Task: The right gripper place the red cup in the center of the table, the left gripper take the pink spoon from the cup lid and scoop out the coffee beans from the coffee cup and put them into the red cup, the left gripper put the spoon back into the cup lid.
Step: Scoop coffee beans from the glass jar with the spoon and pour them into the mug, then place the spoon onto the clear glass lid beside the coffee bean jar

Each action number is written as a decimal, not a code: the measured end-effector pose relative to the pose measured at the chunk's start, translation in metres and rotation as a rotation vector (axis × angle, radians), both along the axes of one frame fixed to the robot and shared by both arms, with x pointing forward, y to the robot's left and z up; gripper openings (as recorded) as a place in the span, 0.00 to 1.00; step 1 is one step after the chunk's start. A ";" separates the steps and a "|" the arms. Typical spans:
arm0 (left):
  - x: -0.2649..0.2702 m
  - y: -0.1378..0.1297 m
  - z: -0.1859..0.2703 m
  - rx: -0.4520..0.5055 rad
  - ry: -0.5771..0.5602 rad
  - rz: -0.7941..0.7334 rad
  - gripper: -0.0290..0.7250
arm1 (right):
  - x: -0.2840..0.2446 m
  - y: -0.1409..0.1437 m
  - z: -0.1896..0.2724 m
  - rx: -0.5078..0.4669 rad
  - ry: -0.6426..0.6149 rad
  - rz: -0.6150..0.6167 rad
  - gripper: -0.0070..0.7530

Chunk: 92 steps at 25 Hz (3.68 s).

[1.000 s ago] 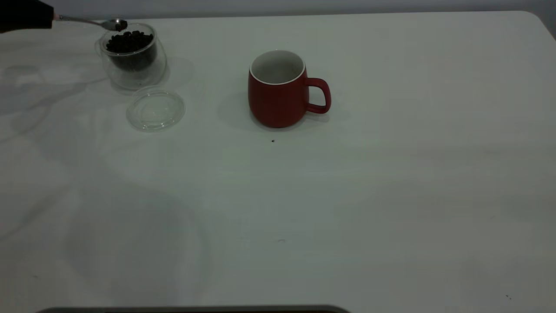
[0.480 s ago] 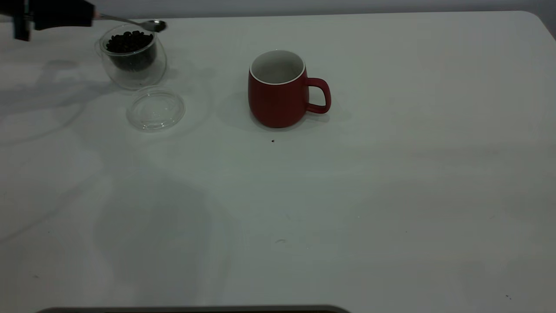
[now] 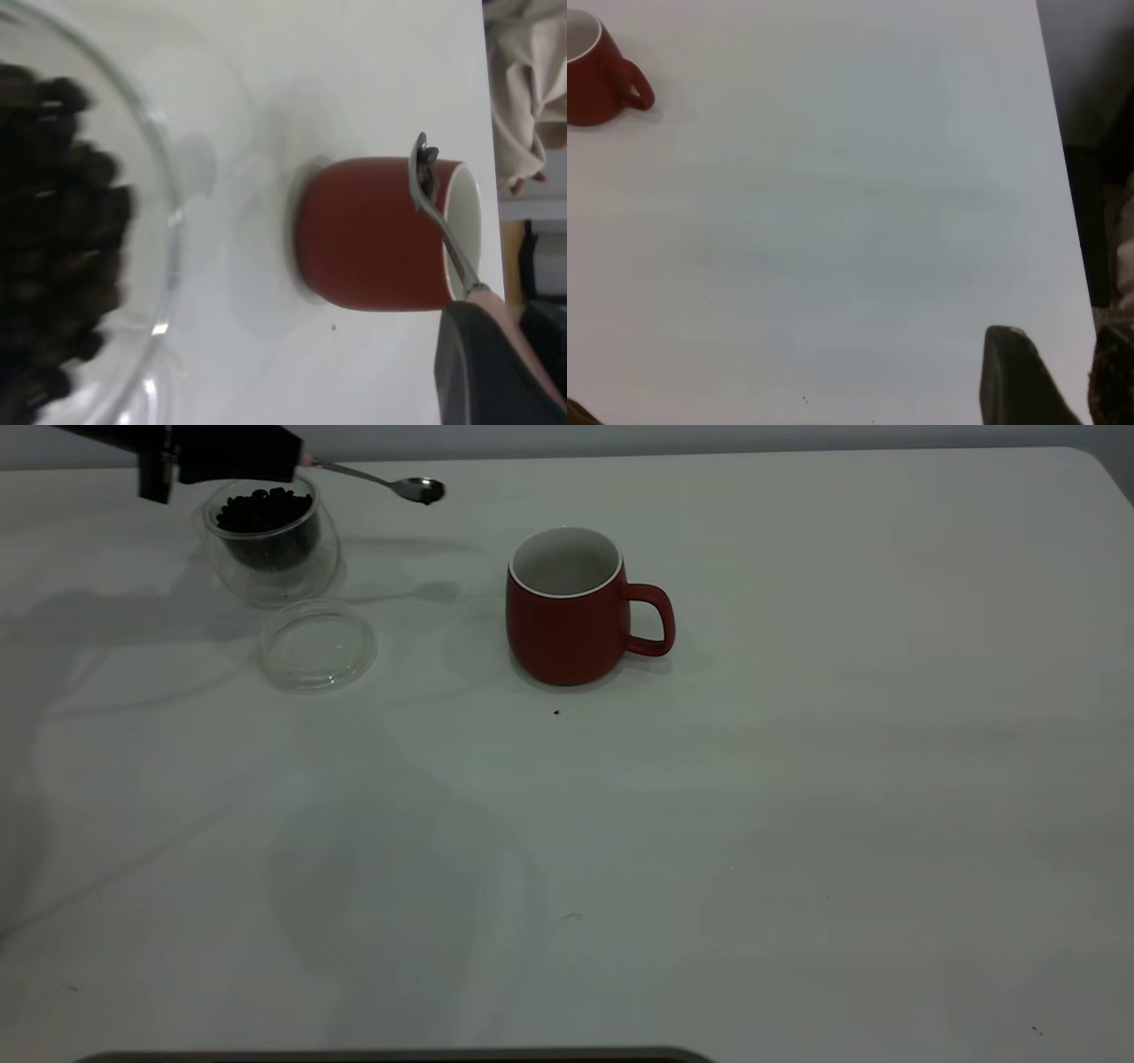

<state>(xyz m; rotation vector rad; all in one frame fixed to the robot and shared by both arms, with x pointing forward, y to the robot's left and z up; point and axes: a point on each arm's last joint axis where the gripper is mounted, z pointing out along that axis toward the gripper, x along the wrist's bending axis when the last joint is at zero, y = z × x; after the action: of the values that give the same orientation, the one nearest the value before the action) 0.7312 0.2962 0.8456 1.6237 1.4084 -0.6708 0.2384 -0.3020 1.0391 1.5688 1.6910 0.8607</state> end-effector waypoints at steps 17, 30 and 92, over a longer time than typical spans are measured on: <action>-0.007 -0.081 0.000 0.002 -0.040 -0.188 0.19 | 0.000 0.000 0.000 0.000 0.000 0.000 0.32; -0.010 -0.087 -0.001 0.038 -0.341 -0.385 0.19 | 0.000 0.000 0.000 0.000 0.000 0.000 0.32; -0.091 0.064 -0.053 0.189 0.041 0.177 0.19 | 0.000 0.000 0.000 0.000 0.001 0.000 0.32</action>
<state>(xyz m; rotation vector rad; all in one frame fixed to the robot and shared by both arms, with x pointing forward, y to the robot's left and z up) 0.6405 0.3600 0.7924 1.6125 1.6652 -0.4824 0.2383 -0.3020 1.0390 1.5695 1.6917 0.8600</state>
